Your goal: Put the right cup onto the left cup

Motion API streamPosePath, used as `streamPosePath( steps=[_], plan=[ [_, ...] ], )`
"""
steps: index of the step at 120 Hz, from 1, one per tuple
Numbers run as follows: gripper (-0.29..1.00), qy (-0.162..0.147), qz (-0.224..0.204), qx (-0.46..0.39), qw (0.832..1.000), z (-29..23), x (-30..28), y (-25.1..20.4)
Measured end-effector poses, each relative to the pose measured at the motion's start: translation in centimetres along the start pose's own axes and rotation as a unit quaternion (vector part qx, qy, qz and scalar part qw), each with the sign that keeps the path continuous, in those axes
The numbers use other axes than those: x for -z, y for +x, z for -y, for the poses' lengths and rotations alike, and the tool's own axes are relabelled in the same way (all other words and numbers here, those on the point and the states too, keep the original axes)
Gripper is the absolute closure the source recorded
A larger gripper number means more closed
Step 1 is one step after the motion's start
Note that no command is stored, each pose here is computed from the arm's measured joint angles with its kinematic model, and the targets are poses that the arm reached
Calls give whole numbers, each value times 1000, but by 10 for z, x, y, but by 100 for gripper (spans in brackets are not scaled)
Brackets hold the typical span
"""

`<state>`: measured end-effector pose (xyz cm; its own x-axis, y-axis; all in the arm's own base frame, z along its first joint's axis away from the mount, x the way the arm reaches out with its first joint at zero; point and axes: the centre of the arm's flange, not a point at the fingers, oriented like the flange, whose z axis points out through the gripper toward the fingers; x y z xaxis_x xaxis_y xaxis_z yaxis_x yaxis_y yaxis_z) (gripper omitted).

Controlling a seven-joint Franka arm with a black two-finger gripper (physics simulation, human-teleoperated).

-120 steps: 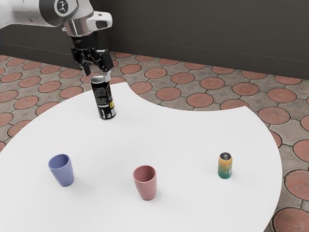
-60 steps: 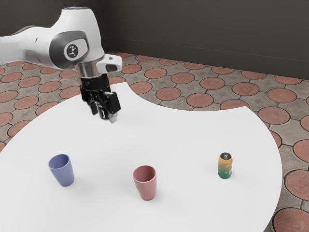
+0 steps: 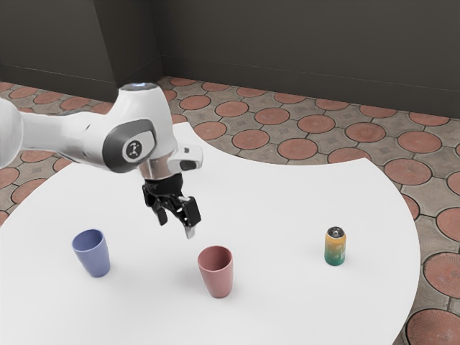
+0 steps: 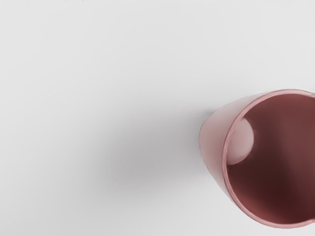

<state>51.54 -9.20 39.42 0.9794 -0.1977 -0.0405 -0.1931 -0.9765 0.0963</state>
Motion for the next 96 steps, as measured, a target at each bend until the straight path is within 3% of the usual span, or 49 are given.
streamPosePath(
  steps=[29,57,96],
  plan=[
    [0,-3,0,-28,1000,-35,-34,14],
    [0,-6,-5,-5,1000,-16,-49,19],
    [0,-12,3,-10,1000,-31,-76,25]
  ],
)
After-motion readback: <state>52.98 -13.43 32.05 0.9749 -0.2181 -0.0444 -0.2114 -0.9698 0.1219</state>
